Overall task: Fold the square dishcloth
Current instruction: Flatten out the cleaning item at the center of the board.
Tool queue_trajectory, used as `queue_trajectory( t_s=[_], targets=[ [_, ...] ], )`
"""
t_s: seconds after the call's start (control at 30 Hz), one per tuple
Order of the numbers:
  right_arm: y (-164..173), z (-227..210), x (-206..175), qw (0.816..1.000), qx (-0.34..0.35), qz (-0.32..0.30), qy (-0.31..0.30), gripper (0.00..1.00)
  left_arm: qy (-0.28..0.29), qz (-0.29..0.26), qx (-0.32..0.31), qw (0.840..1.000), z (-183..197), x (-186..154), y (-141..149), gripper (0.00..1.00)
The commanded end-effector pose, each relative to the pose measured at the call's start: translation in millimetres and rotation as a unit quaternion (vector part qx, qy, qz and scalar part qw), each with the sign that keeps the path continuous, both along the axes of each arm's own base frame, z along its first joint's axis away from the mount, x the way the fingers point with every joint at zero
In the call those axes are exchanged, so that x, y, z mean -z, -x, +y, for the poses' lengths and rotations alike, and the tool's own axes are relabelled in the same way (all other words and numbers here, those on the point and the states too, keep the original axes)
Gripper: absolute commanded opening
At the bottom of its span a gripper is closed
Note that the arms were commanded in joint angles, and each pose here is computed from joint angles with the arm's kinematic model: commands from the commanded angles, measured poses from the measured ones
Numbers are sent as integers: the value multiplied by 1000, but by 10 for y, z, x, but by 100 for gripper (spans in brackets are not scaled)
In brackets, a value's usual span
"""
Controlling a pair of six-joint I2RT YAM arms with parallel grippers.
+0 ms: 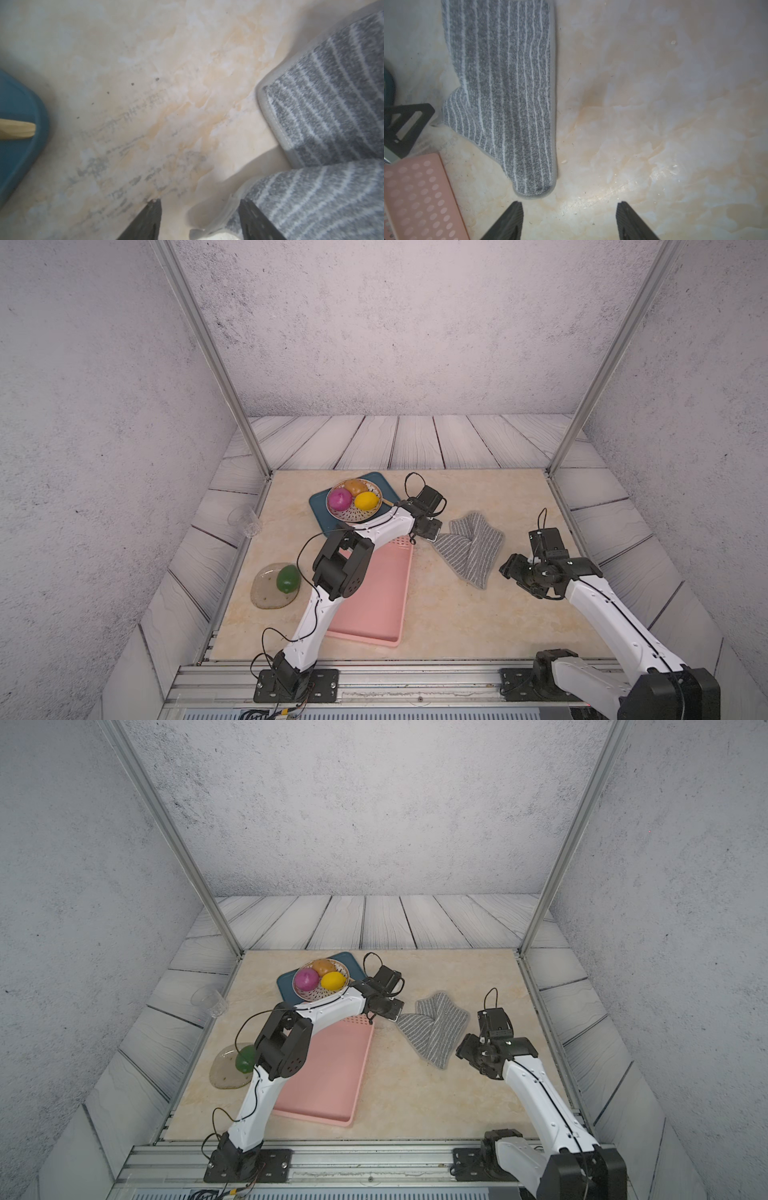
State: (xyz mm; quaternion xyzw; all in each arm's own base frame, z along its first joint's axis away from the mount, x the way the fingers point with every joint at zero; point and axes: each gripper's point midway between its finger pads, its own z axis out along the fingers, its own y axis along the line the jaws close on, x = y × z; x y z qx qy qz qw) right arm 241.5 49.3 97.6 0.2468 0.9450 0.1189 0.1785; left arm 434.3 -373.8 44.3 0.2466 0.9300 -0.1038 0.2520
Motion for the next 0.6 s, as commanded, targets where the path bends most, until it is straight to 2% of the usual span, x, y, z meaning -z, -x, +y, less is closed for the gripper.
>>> queue_trajectory(
  t_s=[0.0,0.33,0.4,0.57],
  targets=[
    [93,87,120,1000,-5,29,5,68,-1,29,47,998,-91,106,141,67],
    [76,325,237,999,-32,42,3,66,-19,76,94,993,-147,362,242,66],
    [83,345,276,998,-34,50,6,66,-19,81,96,992,-147,390,259,59],
    [94,361,407,997,-33,66,10,65,-25,82,92,992,-126,427,253,28]
  ],
)
